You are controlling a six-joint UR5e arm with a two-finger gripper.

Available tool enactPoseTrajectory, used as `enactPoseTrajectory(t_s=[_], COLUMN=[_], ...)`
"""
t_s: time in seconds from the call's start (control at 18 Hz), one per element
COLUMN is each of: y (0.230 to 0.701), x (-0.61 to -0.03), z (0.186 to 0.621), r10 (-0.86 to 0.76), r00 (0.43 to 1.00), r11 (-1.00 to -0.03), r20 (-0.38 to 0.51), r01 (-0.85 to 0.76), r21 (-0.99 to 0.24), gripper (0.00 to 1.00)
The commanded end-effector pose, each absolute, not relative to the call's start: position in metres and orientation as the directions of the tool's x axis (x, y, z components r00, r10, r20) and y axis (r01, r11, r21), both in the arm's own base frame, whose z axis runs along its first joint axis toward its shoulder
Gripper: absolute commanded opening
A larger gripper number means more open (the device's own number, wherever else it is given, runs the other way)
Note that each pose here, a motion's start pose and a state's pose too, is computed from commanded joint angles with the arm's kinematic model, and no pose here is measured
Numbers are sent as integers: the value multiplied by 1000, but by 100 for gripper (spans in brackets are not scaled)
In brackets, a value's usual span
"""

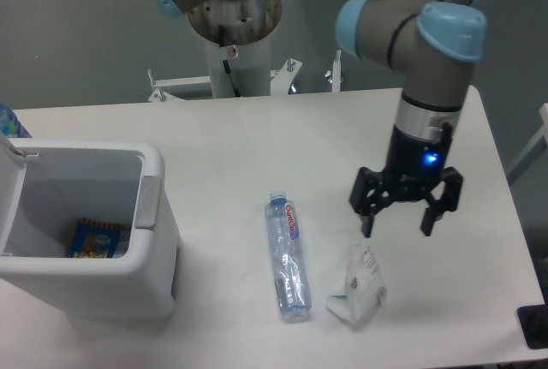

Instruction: Open the trash can

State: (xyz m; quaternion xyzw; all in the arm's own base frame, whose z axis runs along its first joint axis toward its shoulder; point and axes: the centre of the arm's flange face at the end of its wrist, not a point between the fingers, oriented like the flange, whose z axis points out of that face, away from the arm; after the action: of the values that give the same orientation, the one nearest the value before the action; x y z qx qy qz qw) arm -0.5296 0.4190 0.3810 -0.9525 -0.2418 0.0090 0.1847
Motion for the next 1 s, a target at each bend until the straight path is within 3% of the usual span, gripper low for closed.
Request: enactPoseTrajectory(t_s=[0.44,1.0], y=[416,419], x=[-525,-518], z=[351,352], r10=[280,129], r00=[955,986], r11=[-958,-991], r20=[-94,-109], r01=[271,124], r21=[-99,-50], gripper=[100,100])
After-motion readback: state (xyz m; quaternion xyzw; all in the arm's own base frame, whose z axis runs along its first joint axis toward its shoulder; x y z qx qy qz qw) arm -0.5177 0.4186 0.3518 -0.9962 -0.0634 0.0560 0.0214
